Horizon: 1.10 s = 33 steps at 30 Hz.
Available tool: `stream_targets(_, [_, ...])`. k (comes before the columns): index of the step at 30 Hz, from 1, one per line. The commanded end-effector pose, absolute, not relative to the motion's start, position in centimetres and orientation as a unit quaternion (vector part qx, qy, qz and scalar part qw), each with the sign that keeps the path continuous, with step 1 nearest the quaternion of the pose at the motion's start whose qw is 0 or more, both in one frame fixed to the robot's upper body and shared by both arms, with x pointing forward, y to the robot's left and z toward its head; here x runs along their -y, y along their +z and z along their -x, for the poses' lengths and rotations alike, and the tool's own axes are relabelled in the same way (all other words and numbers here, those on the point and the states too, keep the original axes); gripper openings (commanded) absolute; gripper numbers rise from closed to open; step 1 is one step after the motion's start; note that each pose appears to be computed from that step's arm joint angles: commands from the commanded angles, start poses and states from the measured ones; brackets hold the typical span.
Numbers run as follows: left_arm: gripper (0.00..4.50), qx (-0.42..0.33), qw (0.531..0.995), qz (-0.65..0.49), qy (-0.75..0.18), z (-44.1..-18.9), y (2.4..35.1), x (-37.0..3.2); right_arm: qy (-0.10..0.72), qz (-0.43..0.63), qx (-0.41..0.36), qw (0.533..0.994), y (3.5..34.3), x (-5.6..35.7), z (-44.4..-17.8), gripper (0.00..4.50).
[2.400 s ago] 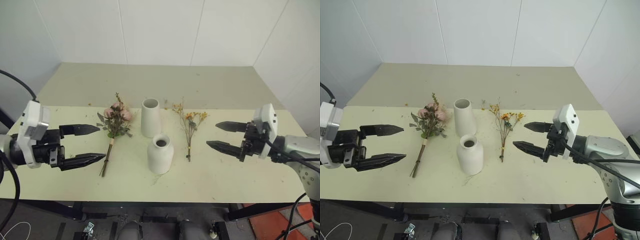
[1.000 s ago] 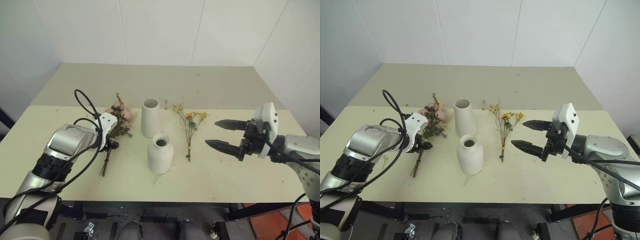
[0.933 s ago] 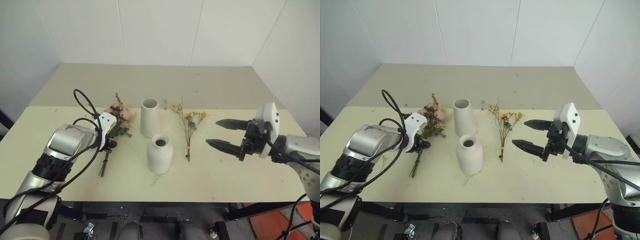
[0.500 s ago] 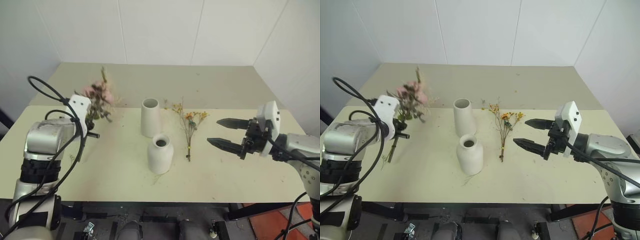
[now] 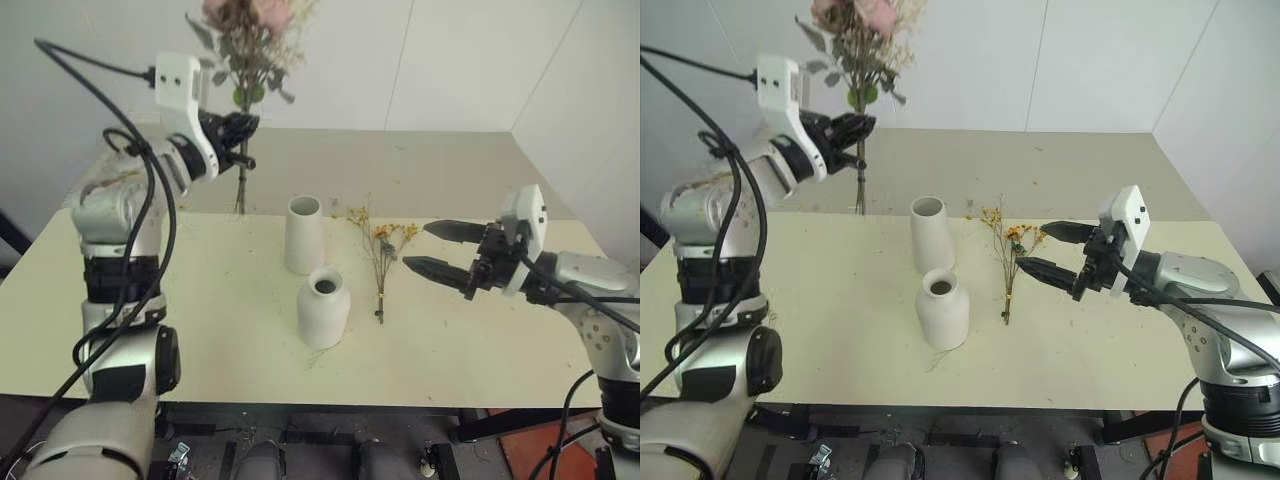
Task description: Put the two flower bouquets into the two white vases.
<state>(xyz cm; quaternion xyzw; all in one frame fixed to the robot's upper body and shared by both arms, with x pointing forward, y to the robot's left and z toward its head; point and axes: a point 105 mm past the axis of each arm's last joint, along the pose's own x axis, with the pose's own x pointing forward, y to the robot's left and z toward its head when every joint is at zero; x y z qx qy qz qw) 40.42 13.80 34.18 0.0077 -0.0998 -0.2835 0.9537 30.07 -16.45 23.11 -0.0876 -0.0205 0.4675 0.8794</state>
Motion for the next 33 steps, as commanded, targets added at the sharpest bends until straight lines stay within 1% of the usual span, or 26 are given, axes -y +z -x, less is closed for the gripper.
stream_targets(1, [0.12, 0.145, 0.935, -0.016, -0.323, -40.1, 36.7, -11.9, 0.459, 0.099, 0.049, 0.882, 25.2, 17.2, -29.0, 4.50])
stream_targets(6, [0.12, 0.152, 0.916, -0.004, -0.372, -40.0, 37.0, -9.8, 0.456, 0.108, 0.042, 0.883, 25.4, 17.7, -28.2, 4.50])
stream_targets(15, [0.12, 0.149, 0.907, 0.004, -0.395, -40.8, 35.6, -8.2, 0.449, 0.115, 0.042, 0.885, 25.6, 18.1, -27.5, 4.50])
stream_targets(17, [0.12, 0.154, 0.906, 0.010, -0.395, -41.0, 35.4, -8.0, 0.448, 0.115, 0.042, 0.886, 25.6, 18.0, -27.5, 4.50])
stream_targets(22, [0.12, 0.202, 0.902, 0.021, -0.381, -41.2, 34.6, -7.9, 0.447, 0.114, 0.045, 0.886, 25.6, 18.0, -27.3, 4.50])
stream_targets(33, [0.12, 0.211, 0.906, 0.005, -0.368, -41.1, 31.2, -7.9, 0.443, 0.109, 0.046, 0.889, 25.5, 18.0, -27.0, 4.50])
